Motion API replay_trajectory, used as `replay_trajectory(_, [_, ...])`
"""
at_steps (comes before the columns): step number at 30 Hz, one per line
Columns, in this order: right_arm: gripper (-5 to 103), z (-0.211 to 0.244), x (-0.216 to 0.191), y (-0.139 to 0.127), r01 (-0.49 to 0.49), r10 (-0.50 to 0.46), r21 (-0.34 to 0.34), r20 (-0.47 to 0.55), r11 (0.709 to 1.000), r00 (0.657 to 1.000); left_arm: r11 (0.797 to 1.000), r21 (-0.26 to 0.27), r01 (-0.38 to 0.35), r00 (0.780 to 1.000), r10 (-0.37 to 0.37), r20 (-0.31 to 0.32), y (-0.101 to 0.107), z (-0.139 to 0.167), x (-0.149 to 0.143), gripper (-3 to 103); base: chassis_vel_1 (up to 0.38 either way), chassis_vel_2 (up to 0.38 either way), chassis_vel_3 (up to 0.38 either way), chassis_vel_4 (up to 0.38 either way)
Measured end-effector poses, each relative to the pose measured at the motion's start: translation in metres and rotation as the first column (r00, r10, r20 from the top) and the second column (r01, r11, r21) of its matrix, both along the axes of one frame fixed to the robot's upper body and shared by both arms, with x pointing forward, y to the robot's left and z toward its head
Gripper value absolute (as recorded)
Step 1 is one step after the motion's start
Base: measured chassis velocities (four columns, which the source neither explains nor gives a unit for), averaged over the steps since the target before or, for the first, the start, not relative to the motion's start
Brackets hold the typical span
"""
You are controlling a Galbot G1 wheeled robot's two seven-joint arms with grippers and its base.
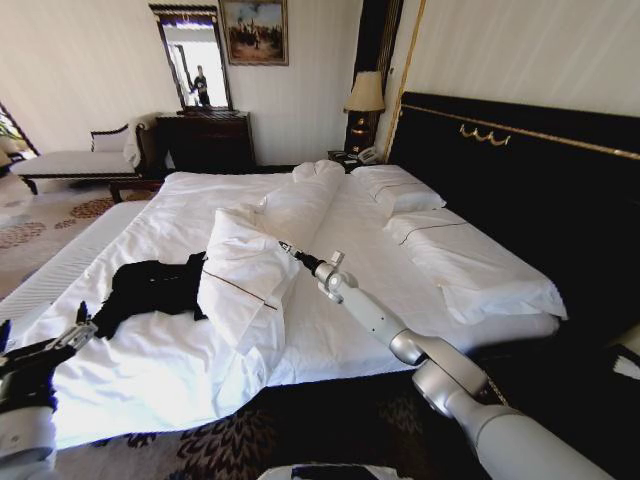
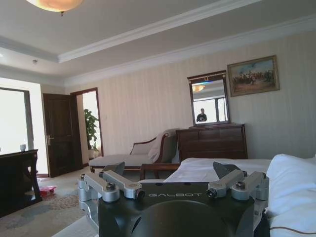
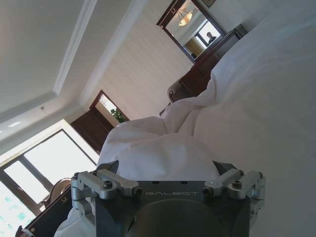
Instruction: Fold the clothes on the bed.
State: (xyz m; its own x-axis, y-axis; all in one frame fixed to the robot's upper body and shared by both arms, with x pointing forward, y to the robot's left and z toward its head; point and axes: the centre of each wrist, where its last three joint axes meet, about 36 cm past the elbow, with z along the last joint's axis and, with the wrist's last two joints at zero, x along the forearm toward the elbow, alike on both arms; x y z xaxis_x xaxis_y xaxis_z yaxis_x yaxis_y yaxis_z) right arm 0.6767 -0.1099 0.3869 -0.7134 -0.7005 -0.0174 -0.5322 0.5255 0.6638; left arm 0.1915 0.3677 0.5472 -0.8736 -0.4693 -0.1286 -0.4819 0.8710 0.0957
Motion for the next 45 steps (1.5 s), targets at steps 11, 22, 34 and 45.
replay_trajectory(11, [92, 0.003, 0.002, 0.022, -0.025, 0.026, -0.045, 0.002, 0.999, 1.000, 1.000, -0.007, -0.009, 1.000, 0.009, 0.004, 0.003, -0.005, 0.001, 100, 0.000, 0.000, 0.000, 0.000])
replay_trajectory(22, [54, 0.003, 0.004, 0.021, -0.021, 0.021, -0.055, 0.006, 0.998, 1.000, 1.000, -0.014, -0.006, 1.000, 0.006, 0.005, 0.001, -0.007, 0.003, 100, 0.000, 0.000, 0.000, 0.000])
replay_trajectory(34, [16, 0.002, 0.002, 0.025, -0.018, 0.019, -0.060, 0.021, 0.998, 1.000, 1.000, -0.013, -0.013, 1.000, 0.013, 0.006, 0.003, -0.009, 0.003, 100, 0.000, 0.000, 0.000, 0.000])
replay_trajectory(45, [1, 0.014, -0.007, 0.018, 0.023, -0.022, -0.021, 0.063, 1.000, 0.998, 1.000, -0.015, -0.007, 1.000, 0.007, 0.014, 0.004, -0.009, 0.006, 100, 0.000, 0.000, 0.000, 0.000])
